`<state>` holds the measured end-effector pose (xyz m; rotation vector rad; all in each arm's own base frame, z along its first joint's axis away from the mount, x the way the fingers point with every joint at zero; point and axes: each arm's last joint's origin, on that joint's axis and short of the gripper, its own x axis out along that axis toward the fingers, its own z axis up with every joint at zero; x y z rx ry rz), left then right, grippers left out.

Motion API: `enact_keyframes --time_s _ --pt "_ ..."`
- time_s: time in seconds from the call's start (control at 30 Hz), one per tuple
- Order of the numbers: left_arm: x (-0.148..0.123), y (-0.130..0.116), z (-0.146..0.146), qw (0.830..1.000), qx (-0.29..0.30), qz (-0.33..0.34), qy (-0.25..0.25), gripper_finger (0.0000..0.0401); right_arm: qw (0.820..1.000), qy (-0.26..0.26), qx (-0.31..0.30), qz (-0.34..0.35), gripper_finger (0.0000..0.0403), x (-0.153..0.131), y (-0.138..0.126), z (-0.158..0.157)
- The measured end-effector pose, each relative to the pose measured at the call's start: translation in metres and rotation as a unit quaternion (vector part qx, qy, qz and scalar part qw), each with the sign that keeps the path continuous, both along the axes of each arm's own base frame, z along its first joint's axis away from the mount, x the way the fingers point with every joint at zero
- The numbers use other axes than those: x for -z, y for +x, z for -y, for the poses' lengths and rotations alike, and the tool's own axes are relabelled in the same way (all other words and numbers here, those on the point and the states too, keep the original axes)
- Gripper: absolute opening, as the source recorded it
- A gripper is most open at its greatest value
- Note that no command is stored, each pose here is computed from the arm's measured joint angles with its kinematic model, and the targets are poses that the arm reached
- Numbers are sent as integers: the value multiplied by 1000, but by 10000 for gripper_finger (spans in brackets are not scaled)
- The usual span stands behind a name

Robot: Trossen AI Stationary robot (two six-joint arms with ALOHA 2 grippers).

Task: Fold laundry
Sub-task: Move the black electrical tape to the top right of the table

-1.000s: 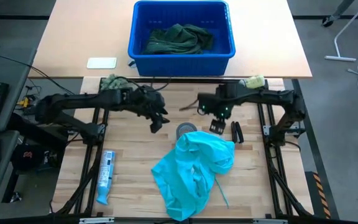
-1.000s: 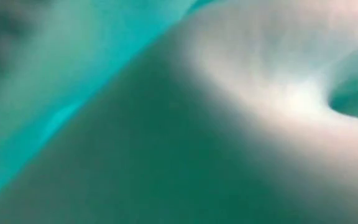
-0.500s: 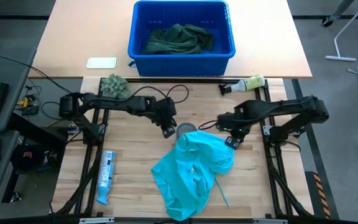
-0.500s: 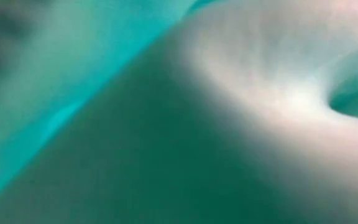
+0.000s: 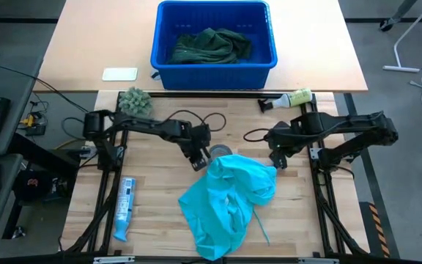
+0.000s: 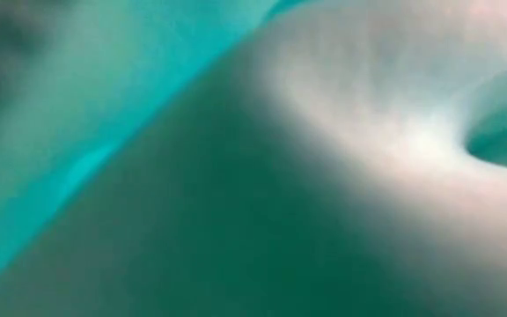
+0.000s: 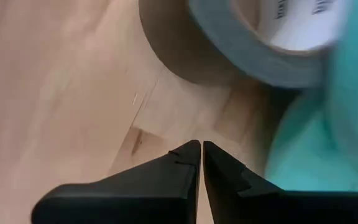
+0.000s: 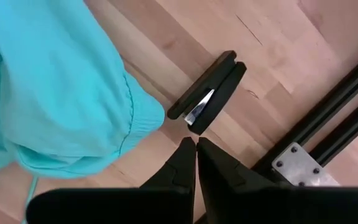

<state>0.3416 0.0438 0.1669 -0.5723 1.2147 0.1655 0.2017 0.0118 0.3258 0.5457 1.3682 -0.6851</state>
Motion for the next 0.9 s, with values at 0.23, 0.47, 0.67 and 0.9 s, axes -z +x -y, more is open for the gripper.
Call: enact_keyframes --time_s 0.23,0.47,0.67,0.9 --pt "6 33 -11 989 -59 132 -23 0 1000 -1 0 1 0 0 0 0" --pt "-10 60 -68 914 -193 355 20 0 1000 -22 6 3 0 0 0 1" --pt "-40 41 -115 884 -203 421 -20 0 1000 -27 9 6 0 -1 -1 1" --pt "-51 30 -86 931 -87 348 -68 0 998 -55 14 10 0 -2 -1 4"
